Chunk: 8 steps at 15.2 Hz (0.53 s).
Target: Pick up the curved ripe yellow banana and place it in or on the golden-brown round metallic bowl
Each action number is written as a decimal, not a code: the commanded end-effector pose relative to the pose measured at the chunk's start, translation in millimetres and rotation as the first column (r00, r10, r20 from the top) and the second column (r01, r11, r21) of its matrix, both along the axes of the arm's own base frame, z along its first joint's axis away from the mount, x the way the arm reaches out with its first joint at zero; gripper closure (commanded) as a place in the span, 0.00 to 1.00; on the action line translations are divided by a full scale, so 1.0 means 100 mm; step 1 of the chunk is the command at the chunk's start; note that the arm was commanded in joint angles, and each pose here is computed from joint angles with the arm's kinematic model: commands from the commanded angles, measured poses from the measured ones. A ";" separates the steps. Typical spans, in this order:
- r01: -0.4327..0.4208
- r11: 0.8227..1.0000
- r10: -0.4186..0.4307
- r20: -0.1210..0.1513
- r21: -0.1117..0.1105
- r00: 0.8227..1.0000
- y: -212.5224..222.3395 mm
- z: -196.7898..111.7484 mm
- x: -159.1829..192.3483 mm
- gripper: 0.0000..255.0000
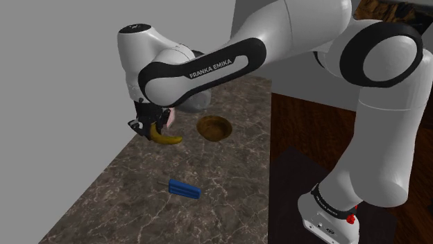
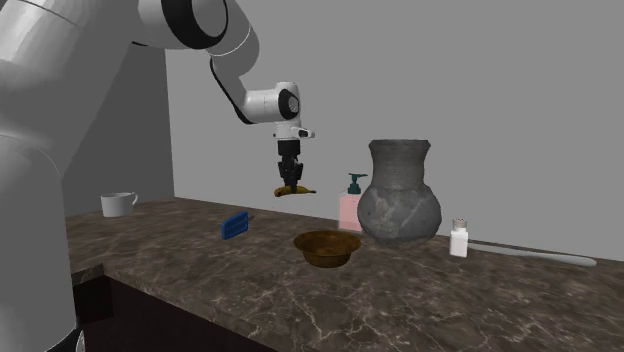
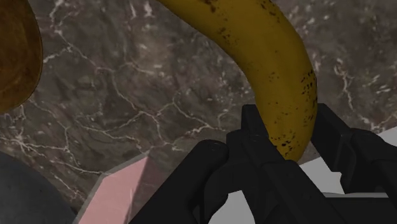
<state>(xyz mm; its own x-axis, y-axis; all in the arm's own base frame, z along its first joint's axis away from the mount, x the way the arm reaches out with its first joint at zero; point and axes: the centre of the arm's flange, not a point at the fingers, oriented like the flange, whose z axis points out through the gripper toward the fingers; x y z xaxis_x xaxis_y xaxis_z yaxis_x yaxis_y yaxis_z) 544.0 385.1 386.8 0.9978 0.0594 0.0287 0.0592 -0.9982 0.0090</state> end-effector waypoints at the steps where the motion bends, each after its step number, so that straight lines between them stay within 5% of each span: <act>1: 0.000 1.000 0.000 0.000 0.000 1.000 -0.24 0.03 -0.03 1.00; 8: 0.000 1.000 0.000 0.000 0.000 1.000 -1.15 0.06 -0.15 1.00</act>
<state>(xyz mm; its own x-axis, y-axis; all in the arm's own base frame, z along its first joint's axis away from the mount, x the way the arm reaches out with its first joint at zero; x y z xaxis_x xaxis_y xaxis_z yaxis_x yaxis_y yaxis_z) 530.7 283.2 391.4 0.9979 0.0583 0.0284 0.0580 -0.9983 0.0095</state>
